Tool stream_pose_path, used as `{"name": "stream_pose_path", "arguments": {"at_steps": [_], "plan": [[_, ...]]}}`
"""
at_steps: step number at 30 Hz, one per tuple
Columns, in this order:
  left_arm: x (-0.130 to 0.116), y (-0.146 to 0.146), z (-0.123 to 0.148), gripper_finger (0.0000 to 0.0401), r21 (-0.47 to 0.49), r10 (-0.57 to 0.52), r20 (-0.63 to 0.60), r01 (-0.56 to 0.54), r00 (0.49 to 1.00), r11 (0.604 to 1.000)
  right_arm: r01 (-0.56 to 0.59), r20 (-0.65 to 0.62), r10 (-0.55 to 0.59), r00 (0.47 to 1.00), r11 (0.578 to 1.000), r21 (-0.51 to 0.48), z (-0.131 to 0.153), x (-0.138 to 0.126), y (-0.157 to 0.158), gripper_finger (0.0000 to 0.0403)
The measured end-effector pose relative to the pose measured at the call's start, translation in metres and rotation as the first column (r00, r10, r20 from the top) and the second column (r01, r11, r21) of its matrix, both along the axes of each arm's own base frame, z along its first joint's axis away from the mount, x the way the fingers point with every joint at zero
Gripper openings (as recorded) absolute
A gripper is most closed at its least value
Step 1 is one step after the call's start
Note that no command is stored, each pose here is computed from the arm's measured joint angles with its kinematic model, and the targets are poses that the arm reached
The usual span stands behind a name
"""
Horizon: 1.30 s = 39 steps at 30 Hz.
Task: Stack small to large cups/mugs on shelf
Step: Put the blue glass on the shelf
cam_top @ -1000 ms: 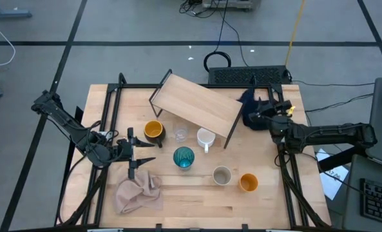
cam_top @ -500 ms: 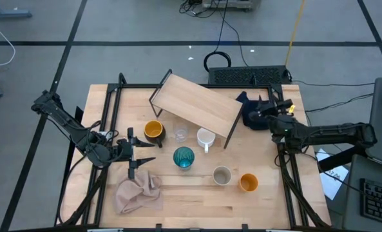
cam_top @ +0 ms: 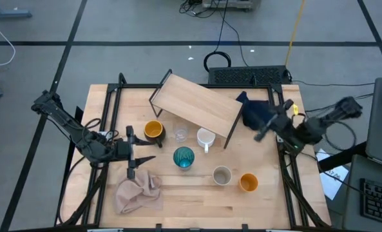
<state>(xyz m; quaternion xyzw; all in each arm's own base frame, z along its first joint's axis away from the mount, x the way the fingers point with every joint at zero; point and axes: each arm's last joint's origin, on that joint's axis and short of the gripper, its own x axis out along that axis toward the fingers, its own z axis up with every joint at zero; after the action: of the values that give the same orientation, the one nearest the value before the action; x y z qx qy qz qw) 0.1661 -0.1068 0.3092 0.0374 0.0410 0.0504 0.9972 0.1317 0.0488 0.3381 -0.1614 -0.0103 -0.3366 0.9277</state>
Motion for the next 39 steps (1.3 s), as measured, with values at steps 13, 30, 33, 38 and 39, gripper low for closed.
{"name": "stream_pose_path", "arguments": {"at_steps": [13, 30, 33, 38, 39], "plan": [[-0.005, 0.001, 0.004, 0.0218, 0.000, -0.005, 0.018, 0.005, 1.000, 1.000, -0.459, 0.009, 0.461, 0.888, 0.883, 0.092, 0.050, -0.070, 0.039, 0.0196], [-0.005, 0.001, 0.003, 0.0218, 0.007, 0.000, 0.009, 0.000, 1.000, 1.000, -0.489, 0.193, 0.492, 0.849, 0.870, -0.068, 0.057, -0.049, 0.008, 0.0196], [-0.005, 0.001, 0.001, 0.0218, 0.004, 0.001, -0.006, -0.001, 1.000, 1.000, -0.415, 0.235, 0.418, 0.878, 0.908, -0.063, 0.054, -0.043, -0.008, 0.0196], [-0.005, 0.002, 0.000, 0.0218, 0.012, 0.002, -0.018, -0.001, 1.000, 1.000, -0.314, 0.238, 0.316, 0.918, 0.948, -0.048, 0.049, -0.032, -0.027, 0.0196], [-0.005, 0.002, 0.000, 0.0218, 0.012, 0.002, -0.018, -0.001, 1.000, 1.000, -0.294, 0.243, 0.296, 0.924, 0.955, -0.048, 0.048, -0.030, -0.031, 0.0196]]}}
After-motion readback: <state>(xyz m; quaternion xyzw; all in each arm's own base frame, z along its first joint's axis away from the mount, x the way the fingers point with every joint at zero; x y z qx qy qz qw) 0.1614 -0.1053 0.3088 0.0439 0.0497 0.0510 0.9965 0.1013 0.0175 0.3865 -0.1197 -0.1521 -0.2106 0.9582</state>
